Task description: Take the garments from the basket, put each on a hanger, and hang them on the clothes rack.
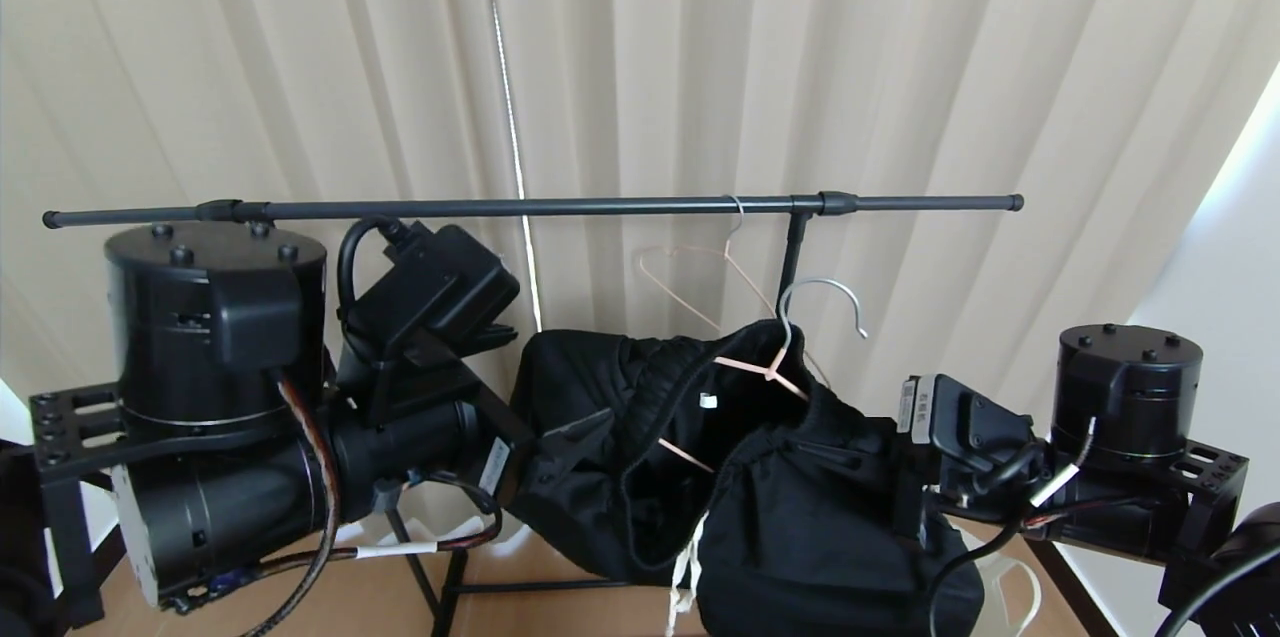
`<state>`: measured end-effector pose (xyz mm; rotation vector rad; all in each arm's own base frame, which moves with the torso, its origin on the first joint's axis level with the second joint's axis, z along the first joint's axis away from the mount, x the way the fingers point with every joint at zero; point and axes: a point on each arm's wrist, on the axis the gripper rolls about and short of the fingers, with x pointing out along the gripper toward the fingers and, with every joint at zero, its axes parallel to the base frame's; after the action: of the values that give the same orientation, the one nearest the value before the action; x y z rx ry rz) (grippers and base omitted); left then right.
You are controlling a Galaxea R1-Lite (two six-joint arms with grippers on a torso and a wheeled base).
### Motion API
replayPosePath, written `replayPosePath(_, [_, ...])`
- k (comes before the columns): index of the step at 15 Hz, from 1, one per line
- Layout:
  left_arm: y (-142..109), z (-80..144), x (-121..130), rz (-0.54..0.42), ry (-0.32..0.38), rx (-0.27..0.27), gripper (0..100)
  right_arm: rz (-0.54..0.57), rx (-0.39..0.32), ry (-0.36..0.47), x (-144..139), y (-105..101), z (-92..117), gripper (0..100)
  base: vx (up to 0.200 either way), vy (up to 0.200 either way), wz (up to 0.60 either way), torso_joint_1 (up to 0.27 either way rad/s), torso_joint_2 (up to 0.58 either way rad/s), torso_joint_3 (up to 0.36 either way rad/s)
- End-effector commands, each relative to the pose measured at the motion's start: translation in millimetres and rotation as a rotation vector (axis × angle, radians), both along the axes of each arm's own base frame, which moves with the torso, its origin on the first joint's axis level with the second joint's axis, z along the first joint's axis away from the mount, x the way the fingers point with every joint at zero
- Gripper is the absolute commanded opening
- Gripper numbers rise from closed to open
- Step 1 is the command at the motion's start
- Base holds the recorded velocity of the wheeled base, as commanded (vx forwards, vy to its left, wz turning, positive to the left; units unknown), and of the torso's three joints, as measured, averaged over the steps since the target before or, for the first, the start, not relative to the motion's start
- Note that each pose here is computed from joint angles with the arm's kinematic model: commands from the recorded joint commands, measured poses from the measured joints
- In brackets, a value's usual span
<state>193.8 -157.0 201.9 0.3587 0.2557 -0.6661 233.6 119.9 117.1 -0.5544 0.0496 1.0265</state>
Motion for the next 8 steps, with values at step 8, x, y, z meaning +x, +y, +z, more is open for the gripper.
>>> replayPosePath(8, [-17.2,29.7,33.9,-0.250,-0.003,0.289,100,0.074,-0.031,0.001,-1.6,1.3,-10.9,0,0.000,0.000,0.00,0.000,0.00,0.000])
